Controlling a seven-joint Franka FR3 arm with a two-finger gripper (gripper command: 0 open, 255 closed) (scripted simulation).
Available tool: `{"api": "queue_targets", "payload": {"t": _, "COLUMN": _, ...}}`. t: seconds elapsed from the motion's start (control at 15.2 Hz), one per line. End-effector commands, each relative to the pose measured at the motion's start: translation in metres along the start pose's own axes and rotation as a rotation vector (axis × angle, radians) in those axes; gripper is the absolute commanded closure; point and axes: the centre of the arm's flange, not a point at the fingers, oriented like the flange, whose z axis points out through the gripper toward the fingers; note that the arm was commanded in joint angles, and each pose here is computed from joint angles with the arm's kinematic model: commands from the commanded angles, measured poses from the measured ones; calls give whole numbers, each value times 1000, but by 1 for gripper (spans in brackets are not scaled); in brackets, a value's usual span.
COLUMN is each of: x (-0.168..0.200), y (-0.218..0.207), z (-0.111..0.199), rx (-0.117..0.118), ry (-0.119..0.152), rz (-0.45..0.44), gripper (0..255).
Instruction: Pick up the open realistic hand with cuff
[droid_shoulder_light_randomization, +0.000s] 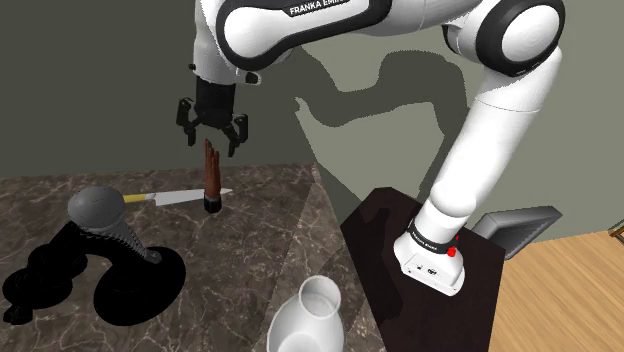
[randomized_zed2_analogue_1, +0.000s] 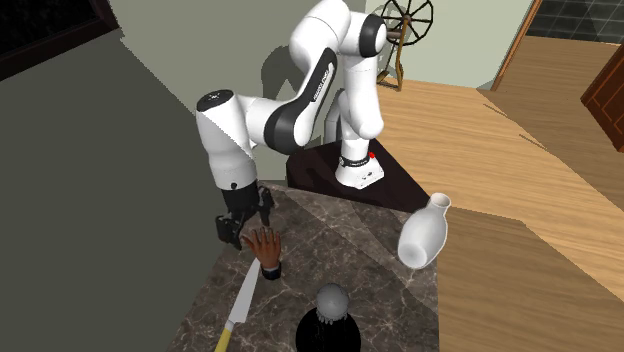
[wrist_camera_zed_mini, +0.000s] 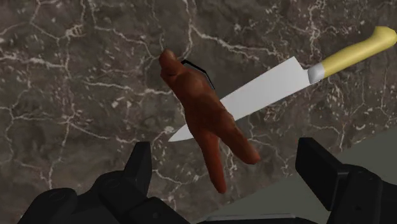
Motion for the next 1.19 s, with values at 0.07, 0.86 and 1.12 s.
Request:
{"api": "queue_targets", "payload": {"t": 0.07, "x": 3, "y": -1, "z": 15, "rx": 3, "ry": 0, "rz": 7, "gripper": 0}}
{"api": "queue_targets", "payload": {"t": 0.86, "x": 6, "y": 1, "z": 33, "rx": 3, "ry": 0, "rz": 7, "gripper": 255}}
{"api": "queue_targets", "payload": {"t": 1.12, "x": 6, "y": 1, "z": 28, "rx": 3, "ry": 0, "rz": 7, "gripper": 255}}
